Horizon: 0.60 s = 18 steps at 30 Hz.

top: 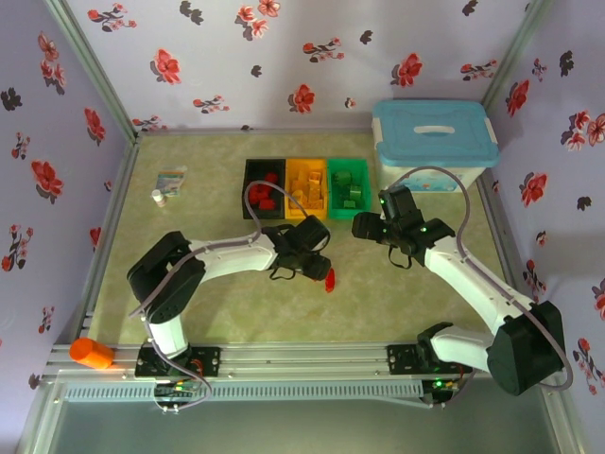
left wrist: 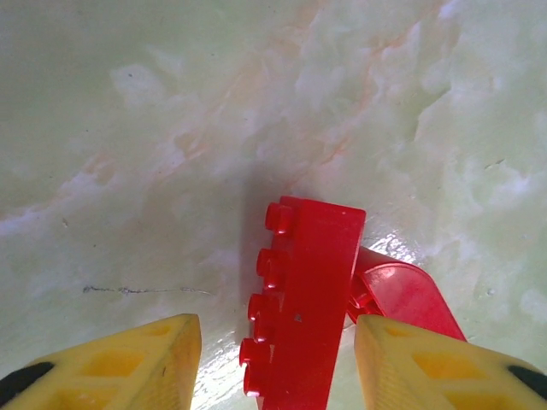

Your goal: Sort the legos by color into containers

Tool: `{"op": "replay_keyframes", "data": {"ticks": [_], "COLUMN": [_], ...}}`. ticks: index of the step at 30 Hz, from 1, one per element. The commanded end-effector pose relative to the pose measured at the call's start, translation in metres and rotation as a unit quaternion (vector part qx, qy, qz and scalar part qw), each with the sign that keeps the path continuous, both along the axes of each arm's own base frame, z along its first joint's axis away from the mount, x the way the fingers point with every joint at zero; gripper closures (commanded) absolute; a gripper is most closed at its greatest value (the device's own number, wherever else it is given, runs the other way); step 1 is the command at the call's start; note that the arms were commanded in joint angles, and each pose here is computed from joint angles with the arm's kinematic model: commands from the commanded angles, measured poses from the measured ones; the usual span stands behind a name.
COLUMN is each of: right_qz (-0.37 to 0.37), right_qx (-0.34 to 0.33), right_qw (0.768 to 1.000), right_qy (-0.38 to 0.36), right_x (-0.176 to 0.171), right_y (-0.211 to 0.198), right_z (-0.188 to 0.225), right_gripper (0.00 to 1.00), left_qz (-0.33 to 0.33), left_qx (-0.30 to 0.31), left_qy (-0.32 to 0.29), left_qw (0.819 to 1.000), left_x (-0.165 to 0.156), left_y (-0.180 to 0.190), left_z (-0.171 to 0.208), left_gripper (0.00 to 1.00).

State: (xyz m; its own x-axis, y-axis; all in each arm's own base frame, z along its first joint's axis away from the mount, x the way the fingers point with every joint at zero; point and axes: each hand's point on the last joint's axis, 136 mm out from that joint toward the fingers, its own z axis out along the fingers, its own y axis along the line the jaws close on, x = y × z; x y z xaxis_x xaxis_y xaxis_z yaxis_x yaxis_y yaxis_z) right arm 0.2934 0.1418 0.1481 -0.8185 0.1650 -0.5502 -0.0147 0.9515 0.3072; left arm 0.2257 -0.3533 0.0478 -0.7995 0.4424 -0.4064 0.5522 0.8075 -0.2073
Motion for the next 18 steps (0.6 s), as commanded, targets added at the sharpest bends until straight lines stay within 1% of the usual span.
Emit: {"op": "replay_keyframes", "data": {"ticks": [1, 7, 10, 12, 16, 18], "right_qz": [-0.003, -0.004, -0.003, -0.003, -0.004, -0.004], "right_qx": [0.003, 0.004, 0.006, 0.006, 0.005, 0.005], "right_qw": [1.0, 1.0, 1.0, 1.0, 1.0, 1.0], "right_qy": [0.008, 0.01, 0.009, 0.008, 0.008, 0.01], "right_x": [-0.002, -0.002, -0.002, -0.002, -0.004, -0.005], "right_y": [0.002, 0.002, 0.003, 0.003, 0.002, 0.001], "right_z": [-0.006, -0.009, -0.008, -0.008, -0.008, -0.009], "right_gripper": [0.22, 0.22, 0.22, 0.22, 0.22, 0.22], "left_qz": [-0.016, -0.015, -0.003, 0.012, 0.042, 0.06], "left_qx": [0.009, 0.014, 0.017, 0.015, 0.01, 0.001], "left_qy": [0.011, 0.014, 0.009, 0.006, -0.005, -0.015], "left_qw": [1.0, 1.0, 1.0, 1.0, 0.999, 0.998], "left_x": [-0.006, -0.007, -0.002, 0.004, 0.017, 0.027], "left_y": [-0.001, -0.001, 0.001, 0.005, 0.018, 0.027], "left_z": [-0.012, -0.02, -0.022, -0.021, -0.013, -0.002], "left_gripper": [0.51, 0.54, 0.6, 0.66, 0.71, 0.73]}}
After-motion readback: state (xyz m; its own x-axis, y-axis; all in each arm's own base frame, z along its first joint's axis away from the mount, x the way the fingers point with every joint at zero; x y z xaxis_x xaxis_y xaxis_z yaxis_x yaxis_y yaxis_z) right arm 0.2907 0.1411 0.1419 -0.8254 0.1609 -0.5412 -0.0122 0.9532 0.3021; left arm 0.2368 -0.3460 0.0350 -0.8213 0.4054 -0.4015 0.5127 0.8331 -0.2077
